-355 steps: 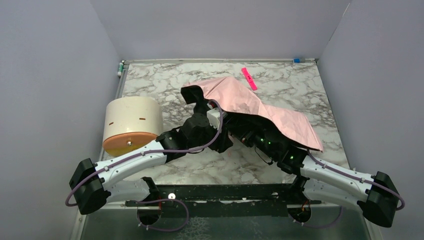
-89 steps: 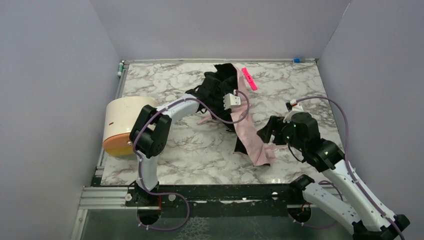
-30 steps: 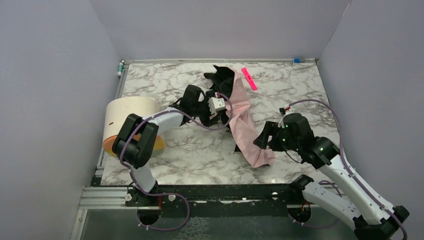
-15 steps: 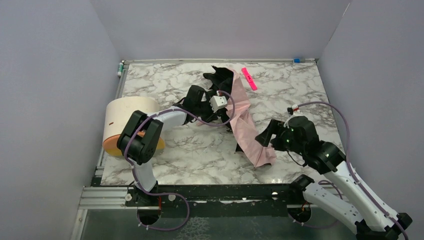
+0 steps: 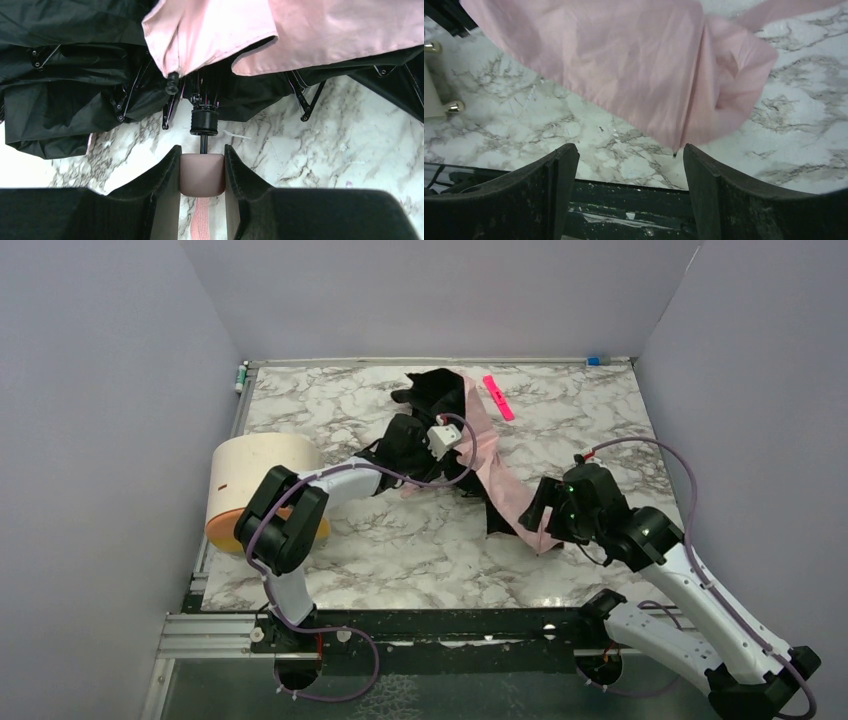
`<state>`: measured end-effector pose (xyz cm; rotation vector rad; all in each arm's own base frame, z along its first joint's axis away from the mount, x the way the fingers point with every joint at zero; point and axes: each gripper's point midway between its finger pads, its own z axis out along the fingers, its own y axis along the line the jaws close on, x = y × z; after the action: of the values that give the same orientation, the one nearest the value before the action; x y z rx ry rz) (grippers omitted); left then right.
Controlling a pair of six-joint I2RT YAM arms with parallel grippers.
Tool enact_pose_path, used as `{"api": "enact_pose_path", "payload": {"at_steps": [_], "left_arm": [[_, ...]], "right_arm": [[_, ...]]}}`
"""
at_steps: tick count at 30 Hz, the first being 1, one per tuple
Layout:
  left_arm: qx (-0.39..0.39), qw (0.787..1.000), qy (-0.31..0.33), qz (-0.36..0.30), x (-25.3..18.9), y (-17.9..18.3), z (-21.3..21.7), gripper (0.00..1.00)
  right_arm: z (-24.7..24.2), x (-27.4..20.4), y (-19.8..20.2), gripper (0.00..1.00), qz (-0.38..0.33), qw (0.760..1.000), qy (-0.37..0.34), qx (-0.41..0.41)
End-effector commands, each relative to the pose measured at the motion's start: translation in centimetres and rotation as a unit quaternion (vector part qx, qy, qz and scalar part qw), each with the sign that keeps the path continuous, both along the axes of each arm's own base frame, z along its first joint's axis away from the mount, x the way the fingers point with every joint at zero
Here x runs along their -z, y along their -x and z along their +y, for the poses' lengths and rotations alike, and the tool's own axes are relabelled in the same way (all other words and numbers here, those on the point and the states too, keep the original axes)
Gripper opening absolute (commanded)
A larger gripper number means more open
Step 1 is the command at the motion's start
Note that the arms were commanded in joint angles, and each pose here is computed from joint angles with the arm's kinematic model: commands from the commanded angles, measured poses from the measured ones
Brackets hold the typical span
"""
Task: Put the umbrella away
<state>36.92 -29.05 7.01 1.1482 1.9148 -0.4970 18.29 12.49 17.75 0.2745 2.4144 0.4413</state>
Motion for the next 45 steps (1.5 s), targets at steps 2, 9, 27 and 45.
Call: {"api": "enact_pose_path", "payload": {"at_steps": [2, 9, 27, 45], "left_arm": [[-0.152, 0.988, 0.018, 0.012, -2.8, -2.5, 1.9, 0.00], [-0.157, 0.988, 0.013, 0.008, -3.4, -3.0, 1.8, 0.00], [-0.155, 0.988, -0.015, 0.011, -2.1, -2.9, 2.1, 0.00], [-0.132, 0.991, -0.031, 0.020, -1.2, -2.2, 1.2, 0.00]], "right_arm": [[-1.3, 1.4, 1.6, 0.82, 0.039, 0.999, 0.033, 0.001], [-0.7, 3.6, 0.8, 0.81, 0.050, 0.997, 0.050, -0.013], [-1.8, 5.7, -3.4, 0.78, 0.028, 0.991, 0.115, 0.059], [1.9, 8.1, -6.3, 0.73, -0.007, 0.991, 0.111, -0.072]]}}
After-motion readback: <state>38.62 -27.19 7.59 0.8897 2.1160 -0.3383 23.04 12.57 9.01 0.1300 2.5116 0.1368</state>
